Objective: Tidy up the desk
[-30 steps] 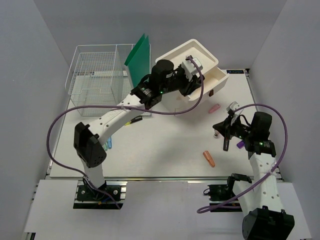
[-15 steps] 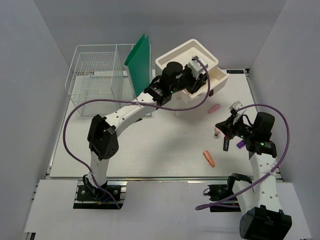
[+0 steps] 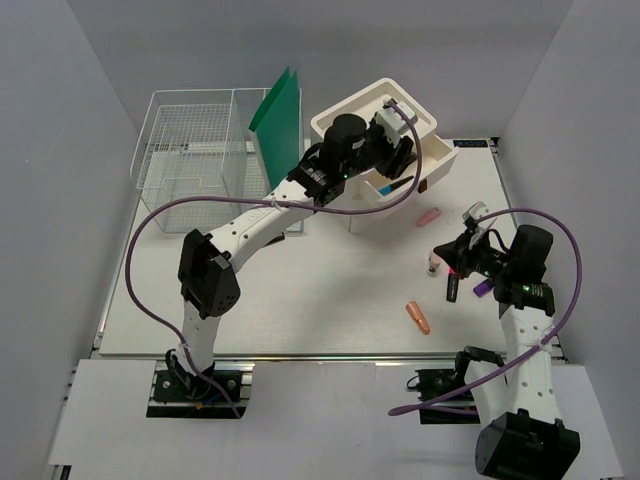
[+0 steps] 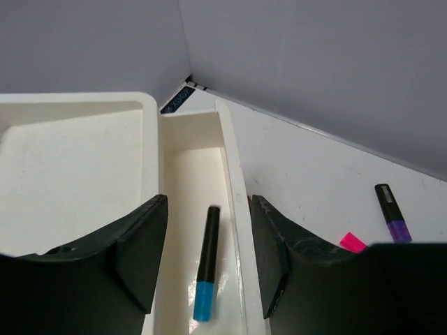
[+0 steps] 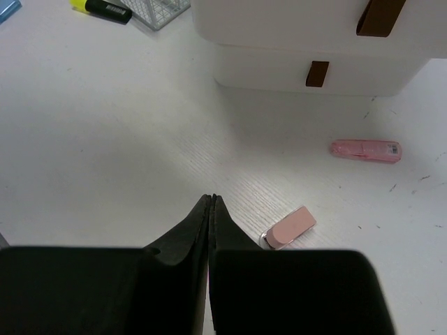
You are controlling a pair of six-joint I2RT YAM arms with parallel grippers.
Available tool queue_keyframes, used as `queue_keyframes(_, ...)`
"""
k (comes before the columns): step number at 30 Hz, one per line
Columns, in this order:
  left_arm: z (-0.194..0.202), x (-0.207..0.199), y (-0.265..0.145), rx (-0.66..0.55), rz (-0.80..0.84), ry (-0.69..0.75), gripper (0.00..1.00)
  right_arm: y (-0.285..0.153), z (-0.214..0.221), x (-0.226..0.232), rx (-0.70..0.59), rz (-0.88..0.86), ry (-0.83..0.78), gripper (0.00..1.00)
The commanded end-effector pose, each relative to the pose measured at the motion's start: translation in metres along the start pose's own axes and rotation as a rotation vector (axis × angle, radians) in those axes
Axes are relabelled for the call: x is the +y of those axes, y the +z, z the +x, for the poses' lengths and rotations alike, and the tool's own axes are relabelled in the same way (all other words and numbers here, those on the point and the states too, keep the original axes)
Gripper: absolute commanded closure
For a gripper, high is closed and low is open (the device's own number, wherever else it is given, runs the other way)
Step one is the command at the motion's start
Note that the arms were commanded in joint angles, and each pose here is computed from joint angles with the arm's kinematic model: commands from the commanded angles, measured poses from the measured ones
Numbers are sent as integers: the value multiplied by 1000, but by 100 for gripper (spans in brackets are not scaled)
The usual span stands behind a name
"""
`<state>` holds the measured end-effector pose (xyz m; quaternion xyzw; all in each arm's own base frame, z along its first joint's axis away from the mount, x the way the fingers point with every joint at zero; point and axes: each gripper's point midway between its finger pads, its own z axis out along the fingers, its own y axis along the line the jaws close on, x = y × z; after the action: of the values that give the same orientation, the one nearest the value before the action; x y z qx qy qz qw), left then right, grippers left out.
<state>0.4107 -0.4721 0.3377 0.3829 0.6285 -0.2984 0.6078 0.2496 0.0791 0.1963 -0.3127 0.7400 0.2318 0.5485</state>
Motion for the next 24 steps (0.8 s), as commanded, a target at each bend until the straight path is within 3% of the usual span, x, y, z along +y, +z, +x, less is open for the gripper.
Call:
queue_keyframes(1, -48, -3, -13, -76, 8, 6, 38, -1, -2, 3, -20, -18, -11, 100)
queue_keyframes(5, -64, -9, -34, -95, 24, -15, 41, -3, -1, 2, -22, -16, -20, 100)
queue_keyframes(6, -91, -14, -58, -142, 35, -20, 42, -3, -1, 2, -22, -16, -21, 99)
queue_keyframes(7, -71, -18, -66, -99, 43, -38, 46, -3, 0, 1, -21, -16, -23, 93)
queue_keyframes(8, -71, -14, -80, -99, 31, -57, 49, -2, 1, 2, -19, -21, -20, 82)
queue_keyframes(9, -102, -24, -117, -162, 45, -106, 54, -2, 0, 1, -20, -21, -30, 54)
queue_keyframes(10, -64, -23, -128, -94, 25, -153, 68, -1, 4, 0, -10, -21, -19, 41)
queue_keyframes(11, -58, -21, -145, -84, -17, -172, 79, 0, 5, -1, -7, -20, -15, 11)
queue_keyframes(12, -82, -17, -186, -157, -76, -160, 89, 1, 6, -3, 0, -19, 0, 11)
queue_keyframes(13, -36, -21, -196, -81, -94, -176, 97, 3, 10, -8, 20, -13, 26, 11)
queue_keyframes(14, -27, -21, -212, -84, -118, -183, 97, 3, 12, -9, 36, -8, 47, 11)
queue_keyframes(15, -18, -15, -227, -90, -178, -186, 93, 2, 5, -17, 43, 27, 80, 11)
queue_keyframes(16, 1, -19, -253, -86, -201, -195, 63, 1, 9, -28, 81, 79, 101, 11)
queue_keyframes(17, 12, -15, -264, -85, -243, -213, 49, -2, 10, -33, 106, 109, 120, 11)
queue_keyframes(19, 42, -17, -286, -60, -280, -215, 40, -11, 4, -56, 152, 229, 119, 11)
queue_keyframes(20, 50, -17, -291, -54, -287, -211, 28, -15, 7, -57, 185, 248, 137, 11)
queue_keyframes(22, 71, -19, -298, -26, -301, -213, 19, -24, 6, -72, 232, 344, 159, 12)
queue_keyframes(24, 79, -19, -300, -12, -305, -214, 15, -30, 15, -74, 302, 370, 216, 22)
